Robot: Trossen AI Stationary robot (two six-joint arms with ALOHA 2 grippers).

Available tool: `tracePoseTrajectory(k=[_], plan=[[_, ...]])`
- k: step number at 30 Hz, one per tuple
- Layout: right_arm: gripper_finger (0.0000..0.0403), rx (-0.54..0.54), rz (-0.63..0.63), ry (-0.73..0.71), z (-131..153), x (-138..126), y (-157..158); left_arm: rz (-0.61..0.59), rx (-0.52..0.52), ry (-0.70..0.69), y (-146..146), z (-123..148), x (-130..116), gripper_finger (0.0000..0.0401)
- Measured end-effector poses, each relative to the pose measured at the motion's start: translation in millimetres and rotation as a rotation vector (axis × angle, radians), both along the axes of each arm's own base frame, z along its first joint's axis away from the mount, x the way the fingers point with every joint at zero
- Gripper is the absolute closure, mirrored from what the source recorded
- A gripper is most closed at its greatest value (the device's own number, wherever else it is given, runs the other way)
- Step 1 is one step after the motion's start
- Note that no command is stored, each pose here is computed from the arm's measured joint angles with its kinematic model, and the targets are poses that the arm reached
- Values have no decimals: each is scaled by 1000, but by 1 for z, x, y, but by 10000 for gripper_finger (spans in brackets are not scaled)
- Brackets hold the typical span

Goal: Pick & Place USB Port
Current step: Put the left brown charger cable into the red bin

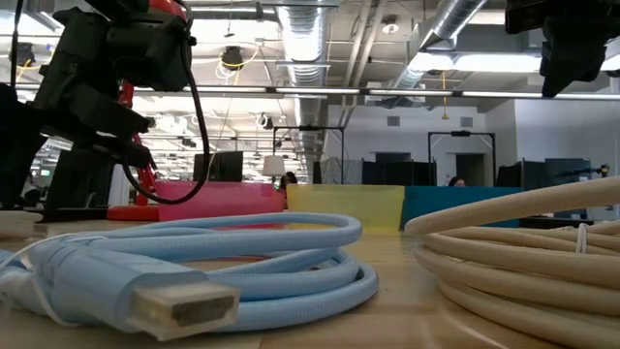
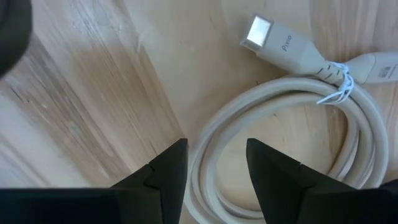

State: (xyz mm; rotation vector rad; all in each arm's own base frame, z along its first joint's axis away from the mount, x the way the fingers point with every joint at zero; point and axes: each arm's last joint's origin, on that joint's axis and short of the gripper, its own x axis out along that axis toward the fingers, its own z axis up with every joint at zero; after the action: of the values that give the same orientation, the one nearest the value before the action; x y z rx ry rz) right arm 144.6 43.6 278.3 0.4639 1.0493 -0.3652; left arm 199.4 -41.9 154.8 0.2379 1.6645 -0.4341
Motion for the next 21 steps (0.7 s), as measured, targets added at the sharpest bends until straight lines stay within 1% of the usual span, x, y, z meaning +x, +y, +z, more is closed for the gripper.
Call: tracePoseTrajectory(k=[5,11,13,16,20,21], plan=[[402,6,-16,-2,0,0,0,-2,8,30,0,-6,1,238],[402,7,-19,-2,0,0,0,-2,29,127,-1,-24,5,238],[402,8,-18,-2,0,0,0,-1,37,144,-1,-28,7,245],[402,7,-19,-2,0,0,0,3,53,161,-1,-31,7,279],[402,8,-18,-2,0,0,0,6,62,148,0,-29,6,364],[402,8,-18,-2,0,0,0,10,57,139,-1,-27,7,377]])
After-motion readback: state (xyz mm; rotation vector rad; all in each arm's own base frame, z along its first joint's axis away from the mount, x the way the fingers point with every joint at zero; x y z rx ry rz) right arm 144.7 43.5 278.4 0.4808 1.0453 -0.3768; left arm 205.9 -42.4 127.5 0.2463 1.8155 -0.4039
